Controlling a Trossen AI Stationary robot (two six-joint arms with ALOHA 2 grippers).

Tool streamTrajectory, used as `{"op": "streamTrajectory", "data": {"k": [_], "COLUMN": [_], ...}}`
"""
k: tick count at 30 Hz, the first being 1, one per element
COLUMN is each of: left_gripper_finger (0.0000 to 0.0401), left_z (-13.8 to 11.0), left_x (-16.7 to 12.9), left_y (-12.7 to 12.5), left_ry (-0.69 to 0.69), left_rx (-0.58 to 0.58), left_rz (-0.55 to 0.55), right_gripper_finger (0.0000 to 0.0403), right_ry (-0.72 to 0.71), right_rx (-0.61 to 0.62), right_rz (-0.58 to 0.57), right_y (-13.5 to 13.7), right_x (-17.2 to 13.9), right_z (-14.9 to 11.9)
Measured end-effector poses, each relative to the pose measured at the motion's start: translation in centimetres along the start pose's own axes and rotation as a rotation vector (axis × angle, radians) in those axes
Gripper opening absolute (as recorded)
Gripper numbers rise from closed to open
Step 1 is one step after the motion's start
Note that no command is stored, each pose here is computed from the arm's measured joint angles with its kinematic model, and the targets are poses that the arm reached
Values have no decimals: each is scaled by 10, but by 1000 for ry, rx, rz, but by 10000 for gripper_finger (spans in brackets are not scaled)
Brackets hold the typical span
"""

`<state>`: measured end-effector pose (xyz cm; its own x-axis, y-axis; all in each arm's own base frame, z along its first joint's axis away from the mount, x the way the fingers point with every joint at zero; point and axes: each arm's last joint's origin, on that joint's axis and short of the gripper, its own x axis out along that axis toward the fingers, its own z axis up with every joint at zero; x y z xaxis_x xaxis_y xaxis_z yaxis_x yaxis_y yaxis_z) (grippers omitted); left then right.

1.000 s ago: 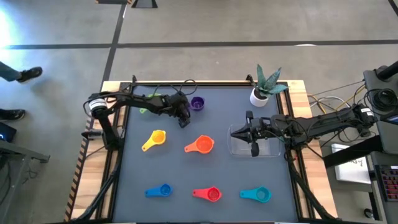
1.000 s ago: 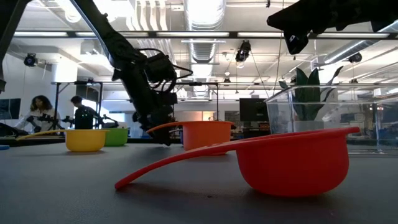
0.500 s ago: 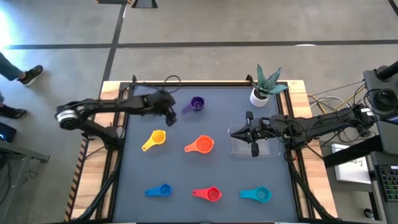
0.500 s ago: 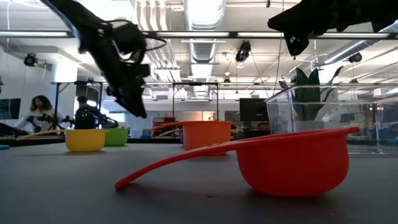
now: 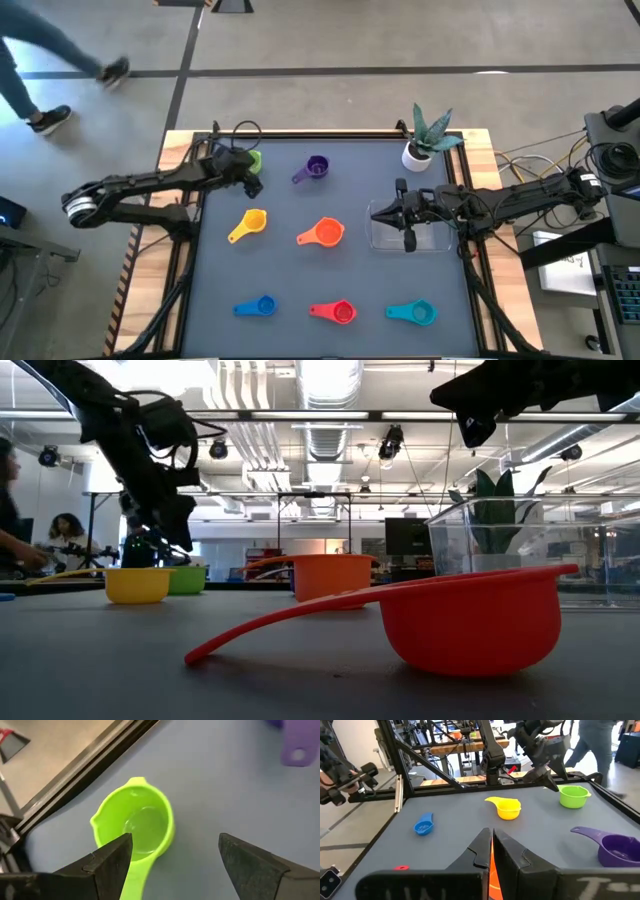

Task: Nest measuring cups in basket
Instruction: Stack the green measuring cup on top of the orange measuring cup

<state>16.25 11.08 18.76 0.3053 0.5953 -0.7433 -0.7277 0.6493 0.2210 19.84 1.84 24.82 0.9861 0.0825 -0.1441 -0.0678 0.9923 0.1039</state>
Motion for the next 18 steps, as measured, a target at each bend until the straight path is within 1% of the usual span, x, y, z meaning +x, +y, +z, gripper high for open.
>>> {"op": "streamTrajectory", "data": {"k": [8, 13, 16, 18], "left_gripper_finger": [278, 276, 257, 230], "left_z": [-2, -2, -3, -4], "left_x": [24, 40, 48, 52], "left_y": [6, 7, 7, 6], "left_ry": [104, 133, 149, 157], "left_rx": [24, 35, 49, 54], "left_rz": [45, 61, 51, 34], "right_gripper_finger": [9, 9, 9, 9], "right_ry": [0, 0, 0, 0], "right_rx": [-14, -12, -2, -2], "right_rz": [0, 1, 1, 1], "right_y": [0, 0, 0, 0], "right_x": [0, 0, 0, 0], "right_z": [0, 0, 0, 0]}}
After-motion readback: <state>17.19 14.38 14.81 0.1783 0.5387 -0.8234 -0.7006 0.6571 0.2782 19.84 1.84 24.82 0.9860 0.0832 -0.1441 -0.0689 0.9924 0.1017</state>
